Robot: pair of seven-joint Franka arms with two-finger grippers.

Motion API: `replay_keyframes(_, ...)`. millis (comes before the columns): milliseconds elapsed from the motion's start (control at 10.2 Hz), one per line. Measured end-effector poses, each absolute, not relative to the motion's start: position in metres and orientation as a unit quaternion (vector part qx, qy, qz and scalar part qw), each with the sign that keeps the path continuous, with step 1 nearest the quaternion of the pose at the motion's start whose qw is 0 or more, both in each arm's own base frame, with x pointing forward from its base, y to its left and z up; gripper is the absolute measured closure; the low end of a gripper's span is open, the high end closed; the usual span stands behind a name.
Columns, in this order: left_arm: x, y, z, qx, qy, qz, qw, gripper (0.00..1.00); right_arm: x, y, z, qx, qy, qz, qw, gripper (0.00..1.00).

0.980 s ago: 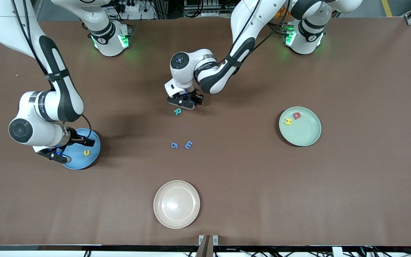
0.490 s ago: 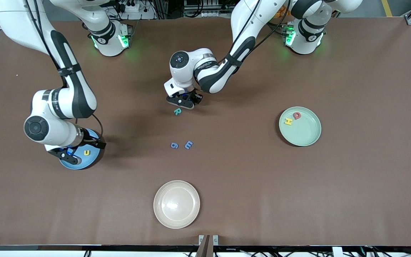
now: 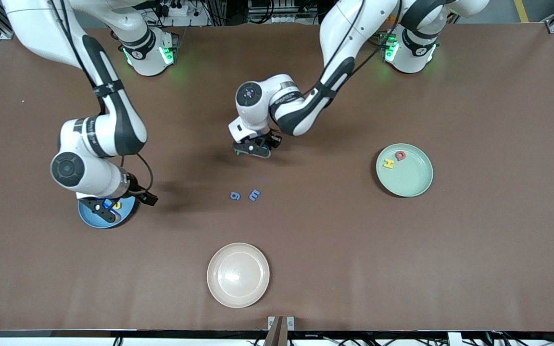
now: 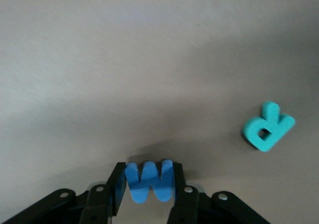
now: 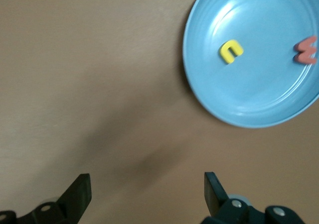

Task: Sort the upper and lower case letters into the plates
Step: 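Grasp the blue W with the left gripper while the right gripper reaches the 6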

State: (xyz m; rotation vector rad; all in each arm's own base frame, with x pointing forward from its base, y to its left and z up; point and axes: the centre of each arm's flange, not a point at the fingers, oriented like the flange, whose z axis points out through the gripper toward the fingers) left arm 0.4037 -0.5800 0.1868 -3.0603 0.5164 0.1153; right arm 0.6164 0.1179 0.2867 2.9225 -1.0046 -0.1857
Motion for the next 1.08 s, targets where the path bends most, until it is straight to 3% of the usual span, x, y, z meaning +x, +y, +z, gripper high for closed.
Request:
replay_keyframes(588, 0.497, -0.476, 0.276, -0.947, 0.303, 0.105, 0.024, 0.58, 0.613, 0.207, 0.274, 0.881, -0.472, -0.038, -0.005, 0.00)
replay_keyframes(1078, 0.518, -0.364, 0.300, -0.902, 0.401, 0.159, 0.009, 0.58, 0.584, 0.340, 0.223, 0.829, -0.559, -0.027, -0.005, 0.00)
